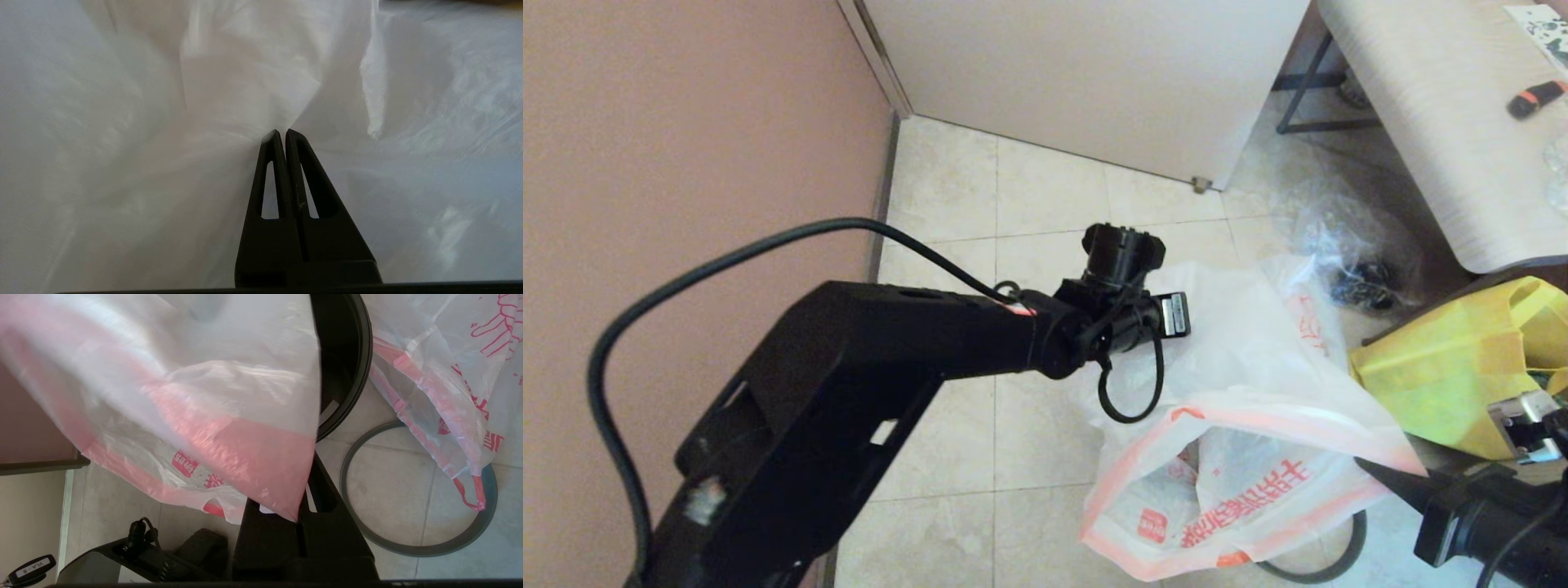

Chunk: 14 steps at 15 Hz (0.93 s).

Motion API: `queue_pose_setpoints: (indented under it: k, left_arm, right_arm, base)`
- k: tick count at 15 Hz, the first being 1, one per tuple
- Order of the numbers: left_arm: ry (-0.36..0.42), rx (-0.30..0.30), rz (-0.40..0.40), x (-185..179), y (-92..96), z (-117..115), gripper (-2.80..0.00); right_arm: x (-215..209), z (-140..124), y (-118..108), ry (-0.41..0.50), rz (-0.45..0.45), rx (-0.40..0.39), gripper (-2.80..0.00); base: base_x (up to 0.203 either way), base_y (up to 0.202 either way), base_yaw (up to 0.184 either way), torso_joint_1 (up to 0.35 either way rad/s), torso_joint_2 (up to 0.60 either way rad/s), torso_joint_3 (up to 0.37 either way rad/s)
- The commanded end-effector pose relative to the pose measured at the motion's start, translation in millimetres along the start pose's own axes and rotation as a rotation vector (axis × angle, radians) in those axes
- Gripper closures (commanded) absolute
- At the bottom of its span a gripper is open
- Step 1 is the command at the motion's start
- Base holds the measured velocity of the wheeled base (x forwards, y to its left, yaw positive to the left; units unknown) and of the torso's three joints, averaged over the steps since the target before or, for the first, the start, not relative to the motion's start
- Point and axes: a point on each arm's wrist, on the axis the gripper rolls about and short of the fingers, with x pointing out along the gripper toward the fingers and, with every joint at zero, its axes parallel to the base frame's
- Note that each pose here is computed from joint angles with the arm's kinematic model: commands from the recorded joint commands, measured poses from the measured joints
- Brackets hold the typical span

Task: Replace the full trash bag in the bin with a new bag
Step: Put the new garbage bag on the trash can

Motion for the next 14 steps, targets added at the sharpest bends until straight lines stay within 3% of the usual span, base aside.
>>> queue_pose_setpoints:
  k: [1,3,5,10,13,14]
  left_arm:
    - [0.09,0.048,0.056,39.2,10.5,-57.8,0.0]
    - [0.109,0.069,0.108,39.4,9.1,-75.3,0.0]
    - [0.126,0.078,0.096,11.3,-2.2,-68.5,0.0]
    - [0.276,0.118,-0.054,-31.8,-52.6,-106.7,0.0]
    - [0.323,0.111,-0.108,-38.2,-68.5,-119.2,0.0]
    - [0.31,0.103,-0.103,-35.6,-64.8,-114.8,0.0]
  right_arm:
    - [-0.7,0.3,0.4,-0.006,0.004,-0.001,0.0]
    - [-1.0,1.3,-0.1,-0.012,-0.001,-0.001,0.0]
    - [-0.4,2.2,-0.2,-0.016,0.0,-0.002,0.0]
    - [-1.2,3.9,0.1,-0.026,0.001,-0.003,0.0]
    - [-0.5,5.7,-1.8,-0.033,-0.01,-0.003,0.0]
    - [-0.2,6.3,-2.0,-0.035,-0.011,-0.004,0.0]
  base:
    - [0.0,0.0,0.0,0.0,0.0,0.0]
    - [0.0,0.0,0.0,0.0,0.0,0.0]
    - [0.0,0.0,0.0,0.0,0.0,0.0]
    - [0.0,0.0,0.0,0.0,0.0,0.0]
    - [0.0,0.0,0.0,0.0,0.0,0.0]
    - [0.0,0.0,0.0,0.0,0.0,0.0]
